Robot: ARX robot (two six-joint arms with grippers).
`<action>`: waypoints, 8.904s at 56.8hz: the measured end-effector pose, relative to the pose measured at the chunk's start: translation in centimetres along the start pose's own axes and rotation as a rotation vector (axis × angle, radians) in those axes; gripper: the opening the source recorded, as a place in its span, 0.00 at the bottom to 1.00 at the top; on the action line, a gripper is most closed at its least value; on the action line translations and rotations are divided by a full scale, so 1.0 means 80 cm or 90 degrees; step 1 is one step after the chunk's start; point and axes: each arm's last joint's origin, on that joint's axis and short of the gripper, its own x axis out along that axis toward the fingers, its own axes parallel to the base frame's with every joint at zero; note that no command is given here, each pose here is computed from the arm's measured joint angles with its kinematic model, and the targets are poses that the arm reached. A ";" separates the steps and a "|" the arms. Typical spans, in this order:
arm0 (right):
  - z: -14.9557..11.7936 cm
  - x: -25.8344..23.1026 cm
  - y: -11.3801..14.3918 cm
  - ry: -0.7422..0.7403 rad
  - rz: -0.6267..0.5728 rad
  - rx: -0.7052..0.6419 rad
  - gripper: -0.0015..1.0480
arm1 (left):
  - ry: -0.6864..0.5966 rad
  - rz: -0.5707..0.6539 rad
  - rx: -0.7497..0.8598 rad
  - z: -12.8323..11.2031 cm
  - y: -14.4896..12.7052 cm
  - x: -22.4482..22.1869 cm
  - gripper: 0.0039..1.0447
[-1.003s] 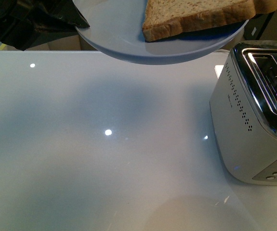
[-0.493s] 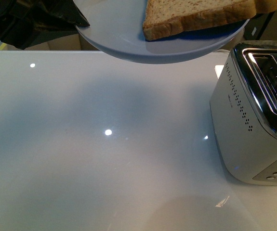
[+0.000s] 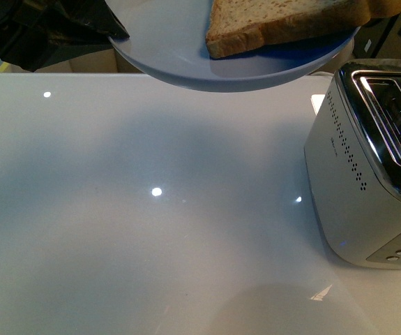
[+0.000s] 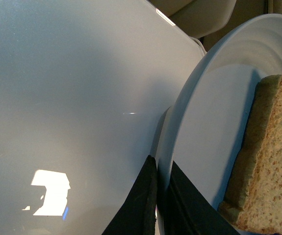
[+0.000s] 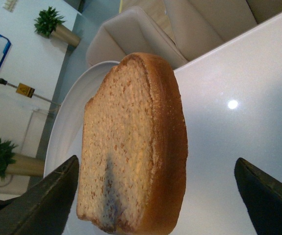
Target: Left arm holds plate, right arm toasts bread
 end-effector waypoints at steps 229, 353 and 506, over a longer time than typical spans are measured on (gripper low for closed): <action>-0.001 -0.076 -0.058 -0.208 -0.240 -0.442 0.81 | 0.002 -0.002 -0.002 0.000 -0.001 0.000 0.03; -0.065 -0.189 -0.100 -0.279 -0.168 -0.453 0.02 | 0.000 -0.003 -0.002 0.000 -0.001 -0.001 0.03; -0.065 -0.190 -0.099 -0.279 -0.167 -0.453 0.91 | -0.075 0.256 -0.016 0.090 0.308 0.021 0.03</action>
